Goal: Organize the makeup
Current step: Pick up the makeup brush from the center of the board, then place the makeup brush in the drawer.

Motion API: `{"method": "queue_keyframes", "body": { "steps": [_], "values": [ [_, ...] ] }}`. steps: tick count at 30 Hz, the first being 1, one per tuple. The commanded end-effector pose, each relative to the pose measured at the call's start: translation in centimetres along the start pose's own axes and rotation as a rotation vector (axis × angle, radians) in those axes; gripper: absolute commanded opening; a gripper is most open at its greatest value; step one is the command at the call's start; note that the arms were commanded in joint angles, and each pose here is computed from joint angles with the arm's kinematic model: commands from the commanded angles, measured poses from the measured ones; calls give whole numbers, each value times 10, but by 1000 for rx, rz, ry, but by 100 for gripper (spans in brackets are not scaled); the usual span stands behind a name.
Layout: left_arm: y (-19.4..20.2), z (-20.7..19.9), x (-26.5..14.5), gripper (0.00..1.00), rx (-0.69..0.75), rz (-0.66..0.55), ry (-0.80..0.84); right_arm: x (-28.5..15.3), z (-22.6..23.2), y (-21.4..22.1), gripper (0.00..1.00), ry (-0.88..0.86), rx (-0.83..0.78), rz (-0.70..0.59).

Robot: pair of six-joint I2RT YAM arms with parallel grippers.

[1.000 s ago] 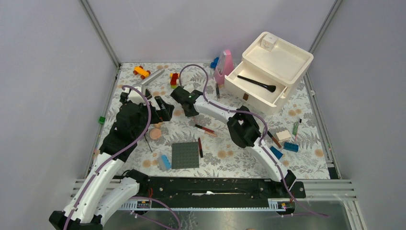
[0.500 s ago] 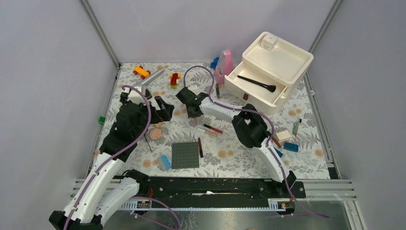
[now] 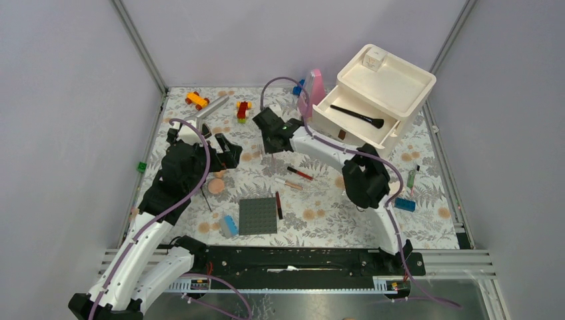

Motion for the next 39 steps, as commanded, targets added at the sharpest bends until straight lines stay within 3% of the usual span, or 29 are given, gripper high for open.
{"method": "queue_keyframes", "body": {
  "steps": [1, 5, 13, 19, 25, 27, 29, 30, 35, 39],
  "values": [
    [-7, -5, 1, 99, -9, -49, 43, -66, -29, -43, 0, 12, 32, -166],
    [-8, -5, 2, 99, -9, -48, 43, -111, -66, -60, 0, 82, 22, -227],
    [-8, -6, 1, 99, -10, -49, 50, -187, -168, -67, 0, 387, -42, -264],
    [-8, -6, 1, 99, -11, -49, 49, -192, -218, -46, 0, 525, -132, -182],
    [-7, -6, 2, 99, -11, -46, 48, -185, -232, -28, 0, 538, -370, -136],
    [-8, -5, 2, 99, -11, -45, 46, -181, -233, -23, 8, 522, -446, -118],
    [-7, -5, 3, 99, -11, -43, 46, -181, -236, -21, 40, 555, -480, -98],
    [-7, -5, 3, 99, -12, -42, 46, -182, -238, -22, 48, 579, -486, -88],
    [-7, -5, 3, 99, -13, -41, 45, -191, -240, -25, 59, 619, -455, -107],
    [-7, -5, 3, 99, -13, -41, 45, -213, -239, -28, 70, 633, -323, -217]
  ]
}}
Point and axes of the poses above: each gripper's point midway between its finger pads, its own x axis out along the fingers, its own z axis along the line the jaws close on, y = z × x, the point moved 10 cm from there along -x, back along the fingers, and after that the axes turned 15 degrees about -x, right-handed, at the moved point
